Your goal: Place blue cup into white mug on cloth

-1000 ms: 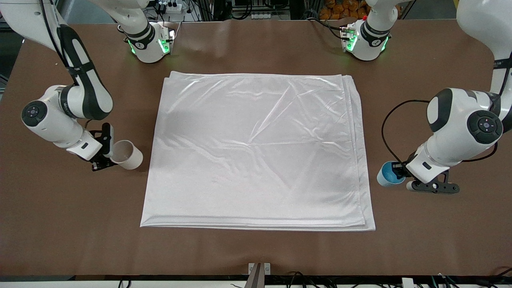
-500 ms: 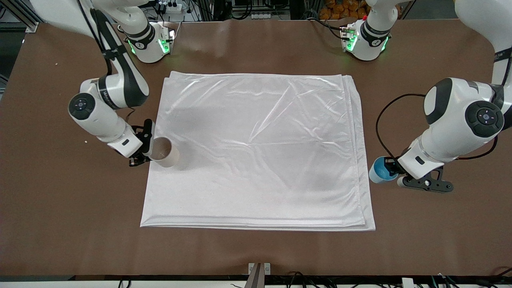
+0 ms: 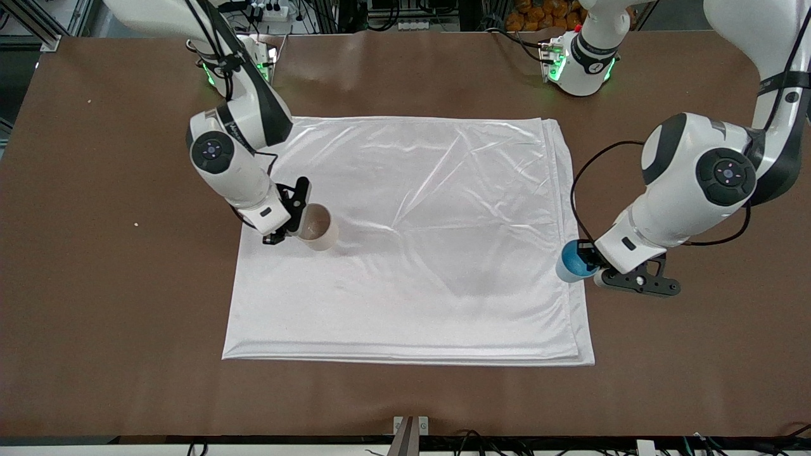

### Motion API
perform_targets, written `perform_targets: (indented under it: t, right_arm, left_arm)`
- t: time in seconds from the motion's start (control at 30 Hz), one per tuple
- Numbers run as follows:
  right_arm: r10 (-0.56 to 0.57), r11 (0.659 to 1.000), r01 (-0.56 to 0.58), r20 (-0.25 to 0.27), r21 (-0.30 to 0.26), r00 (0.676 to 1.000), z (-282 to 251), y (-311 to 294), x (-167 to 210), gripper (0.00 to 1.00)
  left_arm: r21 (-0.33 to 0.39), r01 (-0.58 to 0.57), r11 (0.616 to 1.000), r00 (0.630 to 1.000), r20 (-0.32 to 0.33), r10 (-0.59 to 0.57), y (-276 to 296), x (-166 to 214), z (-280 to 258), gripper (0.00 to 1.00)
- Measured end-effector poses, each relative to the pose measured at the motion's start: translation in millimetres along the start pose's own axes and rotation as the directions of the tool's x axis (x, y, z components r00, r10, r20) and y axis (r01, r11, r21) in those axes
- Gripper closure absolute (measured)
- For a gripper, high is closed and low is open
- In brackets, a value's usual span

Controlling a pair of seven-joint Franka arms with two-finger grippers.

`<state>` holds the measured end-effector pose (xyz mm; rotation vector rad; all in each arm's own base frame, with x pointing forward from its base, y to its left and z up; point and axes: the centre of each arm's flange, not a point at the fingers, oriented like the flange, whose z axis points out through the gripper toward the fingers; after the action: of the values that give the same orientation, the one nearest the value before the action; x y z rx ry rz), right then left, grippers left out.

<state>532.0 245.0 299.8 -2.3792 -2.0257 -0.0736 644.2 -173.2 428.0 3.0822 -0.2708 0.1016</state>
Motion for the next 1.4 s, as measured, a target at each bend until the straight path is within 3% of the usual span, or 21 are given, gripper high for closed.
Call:
perform_targets:
  t: [0.43,0.8,1.4]
  right_arm:
    - [0.176,0.984,-0.177,0.054,0.019,0.983,32.9,-57.6,84.2,0.81]
    - [0.255,0.967,-0.256,0.073,0.013,0.964,56.7,-81.9,136.4,0.81]
    - [0.290,0.957,-0.291,0.071,0.008,0.954,80.2,-59.8,163.7,0.81]
  left_arm:
    - [-0.001,0.026,1.000,0.999,0.025,-0.026,72.1,-11.7,1.7,0.96]
    - [-0.005,0.058,0.998,0.997,0.050,-0.057,127.4,-24.7,15.3,0.96]
    - [-0.010,0.110,0.994,0.992,0.069,-0.109,150.9,-29.0,30.0,0.96]
